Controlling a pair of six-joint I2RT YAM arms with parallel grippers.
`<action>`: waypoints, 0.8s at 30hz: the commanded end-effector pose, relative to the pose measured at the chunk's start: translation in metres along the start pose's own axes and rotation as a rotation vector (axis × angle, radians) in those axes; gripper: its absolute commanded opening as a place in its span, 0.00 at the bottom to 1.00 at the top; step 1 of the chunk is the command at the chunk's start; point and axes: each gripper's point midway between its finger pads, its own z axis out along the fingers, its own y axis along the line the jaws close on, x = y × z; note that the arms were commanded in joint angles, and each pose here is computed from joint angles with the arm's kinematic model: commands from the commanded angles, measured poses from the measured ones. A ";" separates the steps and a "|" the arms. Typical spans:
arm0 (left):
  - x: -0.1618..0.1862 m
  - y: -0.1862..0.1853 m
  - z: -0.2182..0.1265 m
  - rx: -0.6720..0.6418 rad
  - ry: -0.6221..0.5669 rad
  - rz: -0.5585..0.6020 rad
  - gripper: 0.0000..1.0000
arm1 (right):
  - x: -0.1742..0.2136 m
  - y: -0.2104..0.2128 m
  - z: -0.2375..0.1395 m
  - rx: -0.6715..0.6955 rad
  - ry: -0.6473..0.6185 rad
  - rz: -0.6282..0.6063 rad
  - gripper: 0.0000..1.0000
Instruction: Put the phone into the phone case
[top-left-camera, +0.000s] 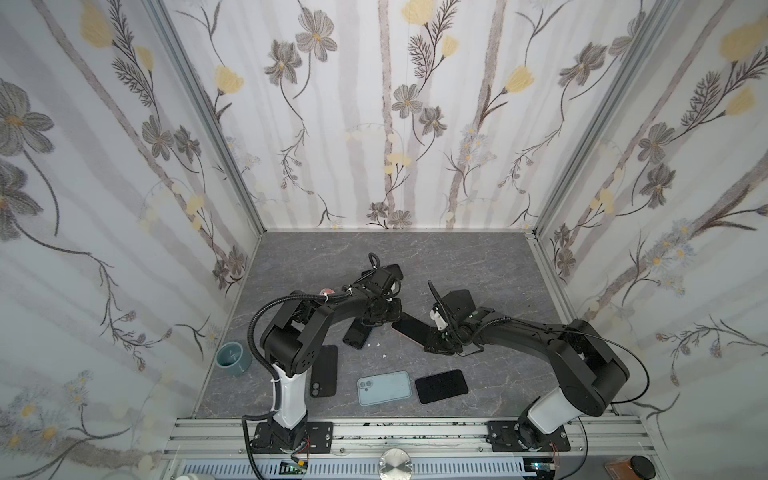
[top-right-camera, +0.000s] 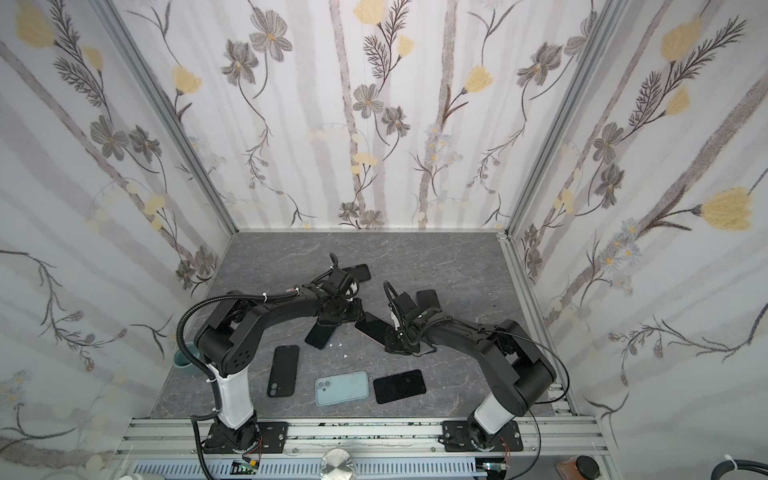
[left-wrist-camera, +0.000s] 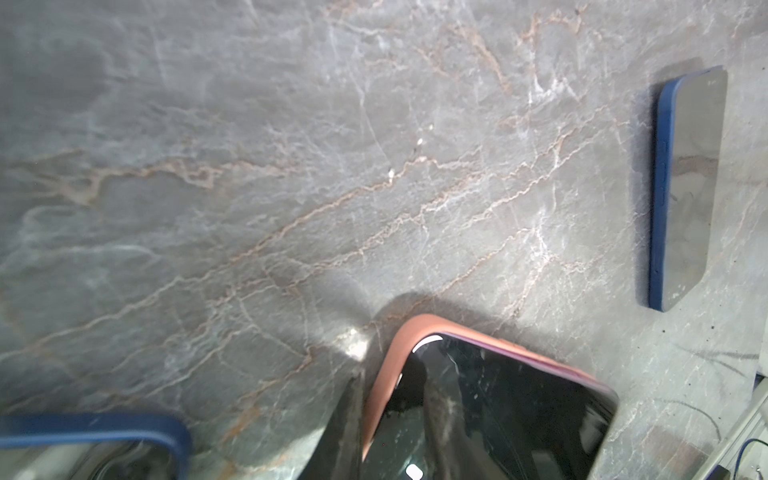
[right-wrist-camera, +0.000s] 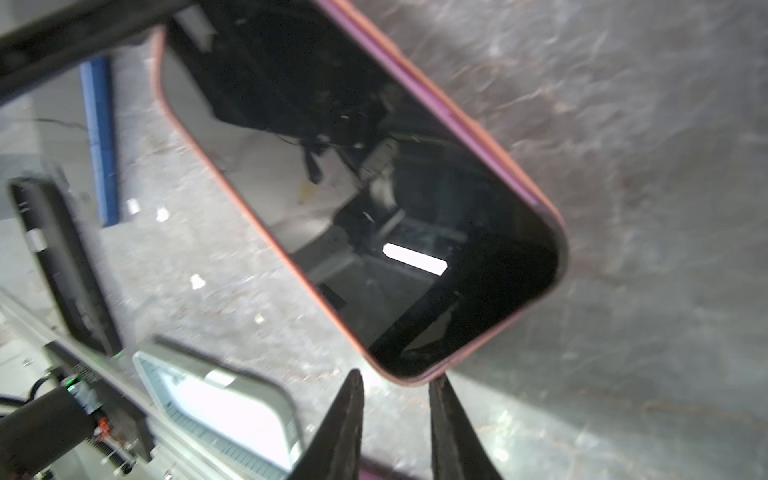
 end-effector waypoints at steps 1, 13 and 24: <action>0.013 0.005 0.000 -0.021 0.059 0.006 0.25 | -0.022 0.017 -0.008 -0.059 -0.091 -0.015 0.30; 0.003 0.006 -0.006 -0.045 0.052 0.044 0.25 | -0.044 -0.001 -0.026 0.111 -0.142 -0.059 0.31; 0.001 0.006 -0.007 -0.041 0.051 0.048 0.25 | -0.045 -0.004 -0.026 0.117 -0.144 -0.056 0.30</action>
